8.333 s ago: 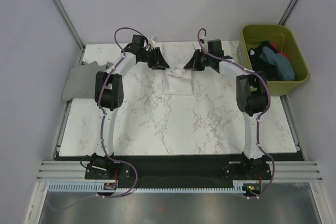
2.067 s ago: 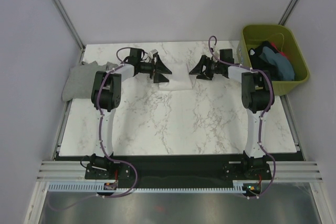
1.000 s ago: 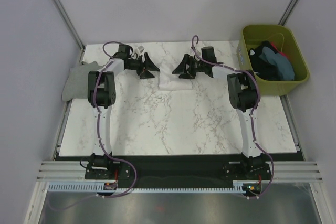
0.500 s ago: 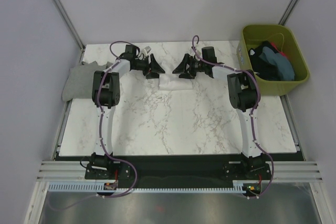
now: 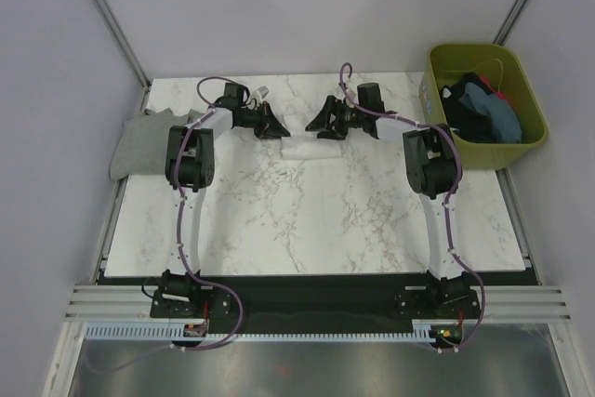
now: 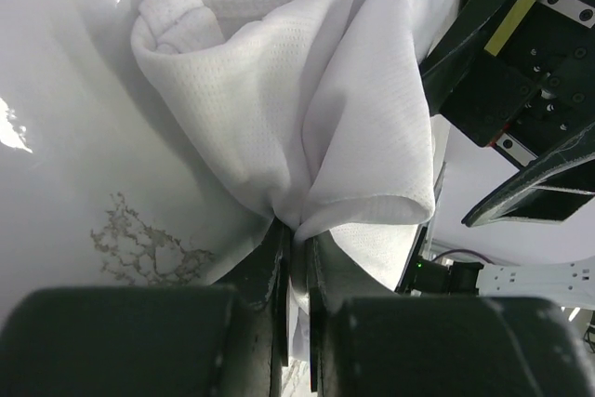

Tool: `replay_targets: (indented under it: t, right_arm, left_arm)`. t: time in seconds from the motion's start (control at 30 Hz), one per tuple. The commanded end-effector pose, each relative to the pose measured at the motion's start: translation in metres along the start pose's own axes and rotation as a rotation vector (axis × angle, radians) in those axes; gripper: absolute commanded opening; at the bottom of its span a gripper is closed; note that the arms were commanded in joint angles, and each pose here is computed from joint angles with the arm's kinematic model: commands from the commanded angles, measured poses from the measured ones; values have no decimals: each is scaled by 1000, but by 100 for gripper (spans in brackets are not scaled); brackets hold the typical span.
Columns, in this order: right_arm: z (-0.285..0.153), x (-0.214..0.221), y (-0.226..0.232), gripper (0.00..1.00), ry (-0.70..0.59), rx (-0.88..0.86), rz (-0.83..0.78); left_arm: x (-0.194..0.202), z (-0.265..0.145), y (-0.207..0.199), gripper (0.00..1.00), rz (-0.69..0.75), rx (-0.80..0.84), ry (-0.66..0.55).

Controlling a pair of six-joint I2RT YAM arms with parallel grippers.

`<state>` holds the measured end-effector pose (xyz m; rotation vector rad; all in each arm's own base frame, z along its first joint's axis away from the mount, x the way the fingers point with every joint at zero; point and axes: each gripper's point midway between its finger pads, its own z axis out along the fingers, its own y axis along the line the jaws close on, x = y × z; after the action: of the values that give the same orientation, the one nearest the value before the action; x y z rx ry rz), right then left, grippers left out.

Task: Fold and stack the t-shirts
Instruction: Neatly place the folded tshirt to the corner

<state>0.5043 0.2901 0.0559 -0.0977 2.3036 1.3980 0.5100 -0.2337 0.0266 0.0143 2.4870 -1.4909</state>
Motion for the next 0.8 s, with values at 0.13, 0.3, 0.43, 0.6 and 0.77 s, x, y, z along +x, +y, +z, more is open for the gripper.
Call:
replay_targets:
  t: [0.13,0.3,0.43,0.6,0.77]
  right_arm:
    - [-61,-58,48,82,-139,33,-201]
    - [-108,-82,63,83,-198,161,-390]
    - [-129,-82,64,84,-214,219,-427]
    - [-144,-74,70,84,-211,237,-445]
    - [-150,-70,71,84,-212,244,-443]
  left_arm:
    - [-6,-32,-65,2,157,56,-12]
    - [-5,-72,-86,2,281,-33,-38]
    - [-2,-113,-93,2,322,-101,-57]
    - [-1,-190,-76,2,327,-249,-97]
    - [-8,-270,-50,2,315,-429,-180]
